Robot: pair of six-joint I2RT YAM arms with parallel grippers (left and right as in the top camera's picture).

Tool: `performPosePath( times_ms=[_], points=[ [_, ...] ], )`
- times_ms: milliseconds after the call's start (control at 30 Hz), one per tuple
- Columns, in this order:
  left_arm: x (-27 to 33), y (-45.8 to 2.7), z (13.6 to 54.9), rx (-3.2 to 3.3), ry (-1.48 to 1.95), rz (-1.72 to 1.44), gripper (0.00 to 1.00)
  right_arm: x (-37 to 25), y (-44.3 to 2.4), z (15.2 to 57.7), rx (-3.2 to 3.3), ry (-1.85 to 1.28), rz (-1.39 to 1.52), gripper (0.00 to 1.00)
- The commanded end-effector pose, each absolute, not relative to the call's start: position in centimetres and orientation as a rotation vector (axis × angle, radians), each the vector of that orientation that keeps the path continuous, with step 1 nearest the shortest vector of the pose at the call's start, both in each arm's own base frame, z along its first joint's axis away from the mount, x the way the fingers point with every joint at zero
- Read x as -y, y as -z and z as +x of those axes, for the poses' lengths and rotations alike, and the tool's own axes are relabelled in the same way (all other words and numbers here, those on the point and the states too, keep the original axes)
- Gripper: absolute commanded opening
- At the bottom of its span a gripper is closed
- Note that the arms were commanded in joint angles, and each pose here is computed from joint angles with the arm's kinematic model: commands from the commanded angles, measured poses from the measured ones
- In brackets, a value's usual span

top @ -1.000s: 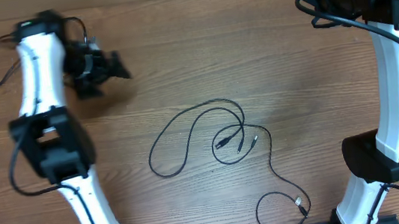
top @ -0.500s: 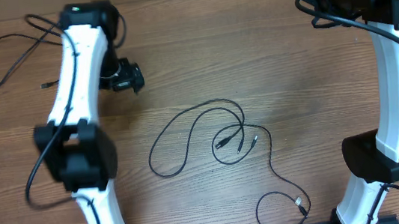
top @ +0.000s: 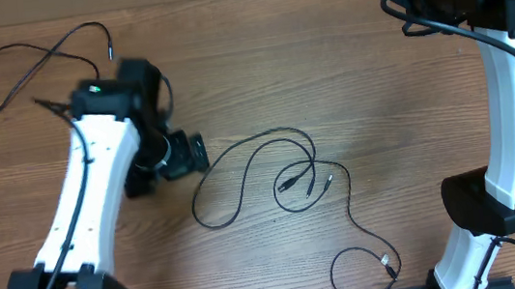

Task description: Untangle cables

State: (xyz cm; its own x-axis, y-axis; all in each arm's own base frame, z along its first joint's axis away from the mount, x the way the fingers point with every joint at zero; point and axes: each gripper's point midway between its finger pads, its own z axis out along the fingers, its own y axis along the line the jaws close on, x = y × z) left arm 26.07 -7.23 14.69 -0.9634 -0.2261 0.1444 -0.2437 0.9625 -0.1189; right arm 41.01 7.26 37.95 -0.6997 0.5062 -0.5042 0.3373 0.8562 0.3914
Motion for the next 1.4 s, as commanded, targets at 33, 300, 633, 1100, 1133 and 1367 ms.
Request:
performPosePath(
  times_ms=[33,300,633,1100,1133,1367],
  points=[
    [8.7,-9.3,24.4,2.915,-0.264,0.407,0.81,-7.3,-38.7,40.8,-2.389,-0.365,0.591,1.00],
    [8.1,-3.6,22.6,2.900,-0.149,0.554,0.80,-7.3,-38.7,40.8,-2.389,-0.365,0.591,1.00],
    [7.2,0.2,21.2,2.922,-0.089,0.610,0.58,-7.3,-38.7,40.8,-2.389,-0.365,0.591,1.00],
    [7.7,-1.6,25.0,3.048,-0.130,0.544,0.04,-7.3,-38.7,40.8,-2.389,-0.365,0.591,1.00],
    [7.6,-3.4,26.5,3.081,-0.113,0.535,0.04,-7.3,-38.7,40.8,-2.389,-0.365,0.591,1.00],
    [8.6,-20.4,36.2,3.457,-0.214,0.413,0.04,-7.3,-38.7,40.8,-2.389,-0.365,0.591,1.00]
  ],
)
